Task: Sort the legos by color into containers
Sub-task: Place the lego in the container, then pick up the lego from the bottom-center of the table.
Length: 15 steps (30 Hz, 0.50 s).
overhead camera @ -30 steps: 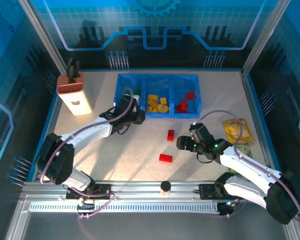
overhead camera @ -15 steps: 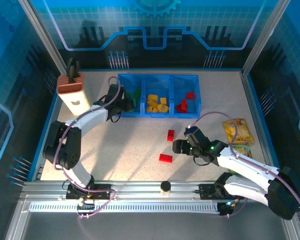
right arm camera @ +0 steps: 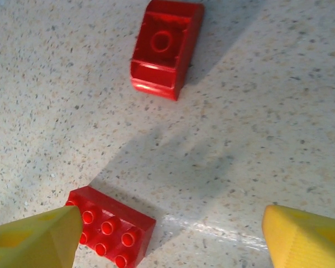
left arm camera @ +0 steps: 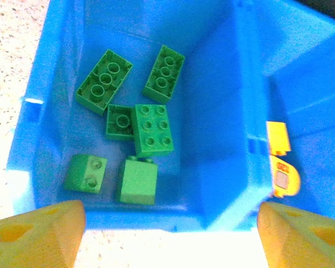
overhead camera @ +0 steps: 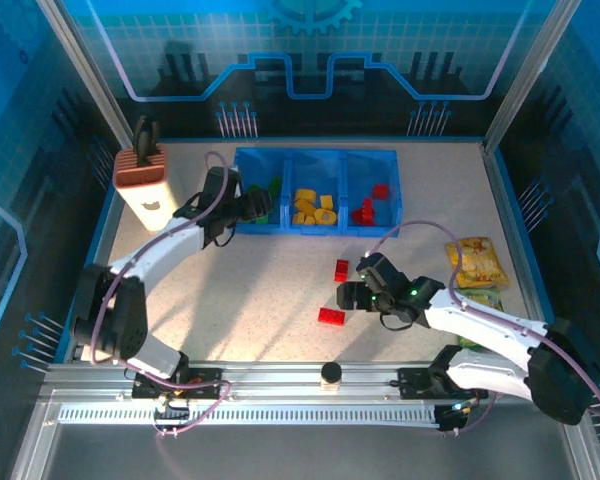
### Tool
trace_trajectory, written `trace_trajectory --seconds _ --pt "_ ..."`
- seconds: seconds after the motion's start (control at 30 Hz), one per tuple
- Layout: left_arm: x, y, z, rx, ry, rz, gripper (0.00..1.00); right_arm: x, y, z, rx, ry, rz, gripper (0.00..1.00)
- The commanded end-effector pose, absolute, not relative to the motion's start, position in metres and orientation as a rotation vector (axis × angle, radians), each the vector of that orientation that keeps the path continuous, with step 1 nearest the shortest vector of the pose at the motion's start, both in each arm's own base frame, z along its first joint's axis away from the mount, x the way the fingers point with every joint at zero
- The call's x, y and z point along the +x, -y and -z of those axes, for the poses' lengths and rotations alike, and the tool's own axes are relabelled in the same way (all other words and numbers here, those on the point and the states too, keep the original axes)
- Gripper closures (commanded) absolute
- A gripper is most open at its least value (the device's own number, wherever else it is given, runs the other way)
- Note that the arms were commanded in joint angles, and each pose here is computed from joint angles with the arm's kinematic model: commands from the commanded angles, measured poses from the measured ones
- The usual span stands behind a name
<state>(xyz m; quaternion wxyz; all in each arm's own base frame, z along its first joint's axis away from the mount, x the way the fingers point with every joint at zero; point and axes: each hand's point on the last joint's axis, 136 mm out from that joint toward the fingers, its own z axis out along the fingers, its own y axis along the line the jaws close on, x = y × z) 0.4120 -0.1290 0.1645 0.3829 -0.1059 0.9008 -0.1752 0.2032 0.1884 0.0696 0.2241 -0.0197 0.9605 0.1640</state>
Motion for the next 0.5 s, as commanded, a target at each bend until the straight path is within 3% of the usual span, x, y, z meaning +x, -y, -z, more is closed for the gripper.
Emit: trace_trajectory --seconds 0.0,0.47 --pt "0.396 0.133 -0.181 -0.259 -2.242 0.478 0.19 0.203 -0.205 -0.074 -0.151 -2.652 -0.442 0.12" --pt "0.346 0.125 -0.173 -0.244 -2.240 0.464 0.20 0.174 -0.248 -0.029 -0.606 -2.818 -0.115 0.09"
